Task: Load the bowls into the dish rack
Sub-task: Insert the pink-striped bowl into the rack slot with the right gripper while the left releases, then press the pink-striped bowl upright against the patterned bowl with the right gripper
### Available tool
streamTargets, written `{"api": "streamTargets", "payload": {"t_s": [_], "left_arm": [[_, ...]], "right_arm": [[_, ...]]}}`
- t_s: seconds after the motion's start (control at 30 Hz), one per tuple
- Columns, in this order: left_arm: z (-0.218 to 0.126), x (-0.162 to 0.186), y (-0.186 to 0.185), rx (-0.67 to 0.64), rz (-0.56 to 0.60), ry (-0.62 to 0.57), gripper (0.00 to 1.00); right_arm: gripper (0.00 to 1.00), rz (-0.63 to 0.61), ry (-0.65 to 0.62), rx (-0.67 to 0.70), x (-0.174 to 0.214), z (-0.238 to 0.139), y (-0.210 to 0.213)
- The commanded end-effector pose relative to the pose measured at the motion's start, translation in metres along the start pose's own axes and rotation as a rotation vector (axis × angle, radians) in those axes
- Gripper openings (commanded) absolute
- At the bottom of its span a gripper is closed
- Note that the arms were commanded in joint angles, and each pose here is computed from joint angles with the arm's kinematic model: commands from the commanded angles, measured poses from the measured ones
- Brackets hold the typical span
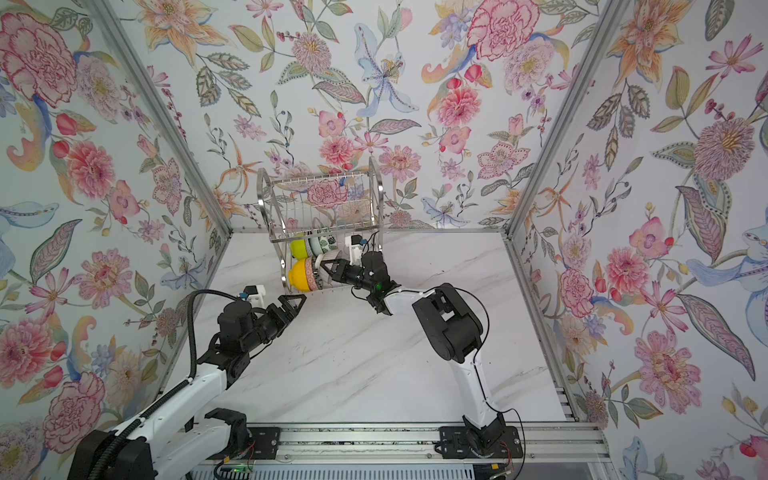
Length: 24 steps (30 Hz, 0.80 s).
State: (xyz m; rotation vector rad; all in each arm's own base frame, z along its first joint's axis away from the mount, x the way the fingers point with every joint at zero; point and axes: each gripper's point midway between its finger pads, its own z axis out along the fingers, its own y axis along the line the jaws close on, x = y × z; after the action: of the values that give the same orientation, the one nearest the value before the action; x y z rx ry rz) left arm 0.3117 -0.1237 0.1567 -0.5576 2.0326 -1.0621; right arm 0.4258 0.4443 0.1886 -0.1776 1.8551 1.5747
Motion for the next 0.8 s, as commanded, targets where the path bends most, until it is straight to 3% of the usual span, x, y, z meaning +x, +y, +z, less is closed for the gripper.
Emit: {"api": "streamTargets", "payload": {"t_s": [0.0,0.77], "left_arm": [[-0.004,0.001,-0.001,0.023,-0.001,0.006,0.99],[-0.009,0.001,0.006,0.013,-0.01,0.004,0.99]], "right_arm": [[0.0,-0.037,-0.081,-0.103,-0.022,0.007,0.029],[0.0,0.077,-0.038,-0.119,-0.005,0.028,0.008]]}}
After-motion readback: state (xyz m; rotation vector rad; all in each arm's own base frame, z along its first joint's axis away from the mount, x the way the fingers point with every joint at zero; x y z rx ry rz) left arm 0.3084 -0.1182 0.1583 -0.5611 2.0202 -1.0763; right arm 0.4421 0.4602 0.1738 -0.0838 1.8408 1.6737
